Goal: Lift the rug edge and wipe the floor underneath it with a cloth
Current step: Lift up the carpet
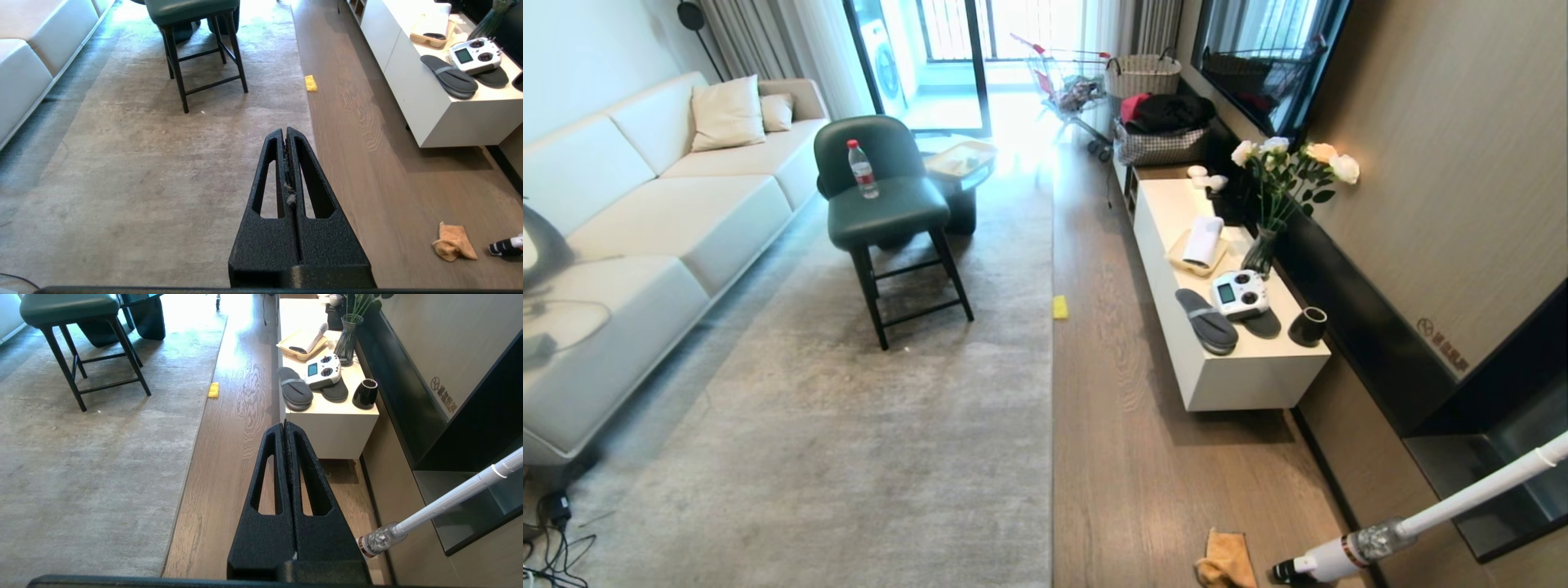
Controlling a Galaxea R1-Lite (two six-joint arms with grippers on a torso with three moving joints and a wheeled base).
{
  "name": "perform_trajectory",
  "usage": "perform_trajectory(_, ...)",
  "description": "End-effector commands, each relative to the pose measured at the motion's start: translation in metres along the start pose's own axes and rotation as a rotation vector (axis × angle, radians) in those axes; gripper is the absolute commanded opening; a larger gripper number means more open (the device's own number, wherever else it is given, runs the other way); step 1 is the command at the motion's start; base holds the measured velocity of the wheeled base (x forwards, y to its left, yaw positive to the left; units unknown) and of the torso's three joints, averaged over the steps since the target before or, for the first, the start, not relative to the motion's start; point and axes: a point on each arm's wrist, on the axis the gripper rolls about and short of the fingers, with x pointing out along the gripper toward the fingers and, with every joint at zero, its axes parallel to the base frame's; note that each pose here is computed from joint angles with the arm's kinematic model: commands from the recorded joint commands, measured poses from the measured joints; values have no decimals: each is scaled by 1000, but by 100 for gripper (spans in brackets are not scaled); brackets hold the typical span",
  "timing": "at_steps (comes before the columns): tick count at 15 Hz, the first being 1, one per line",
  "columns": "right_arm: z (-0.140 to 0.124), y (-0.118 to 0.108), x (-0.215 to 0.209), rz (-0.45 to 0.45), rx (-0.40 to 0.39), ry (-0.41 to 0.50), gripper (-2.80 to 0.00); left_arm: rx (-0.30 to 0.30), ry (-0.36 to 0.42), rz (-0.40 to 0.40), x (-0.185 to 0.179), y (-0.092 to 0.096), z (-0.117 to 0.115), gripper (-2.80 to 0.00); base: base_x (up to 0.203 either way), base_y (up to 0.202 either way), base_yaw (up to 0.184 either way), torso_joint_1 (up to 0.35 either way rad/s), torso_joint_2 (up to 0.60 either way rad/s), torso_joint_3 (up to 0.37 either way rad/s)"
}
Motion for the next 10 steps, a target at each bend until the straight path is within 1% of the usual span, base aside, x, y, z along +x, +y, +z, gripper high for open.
perform_trajectory(1,0,0,0,1,-1,1,-280,-1,0,1,0,0,0,-280,0,0,0,-133,317,177)
perform_trajectory(10,0,0,0,1,-1,1,-280,-1,0,0,0,0,0,-280,0,0,0,-135,312,180)
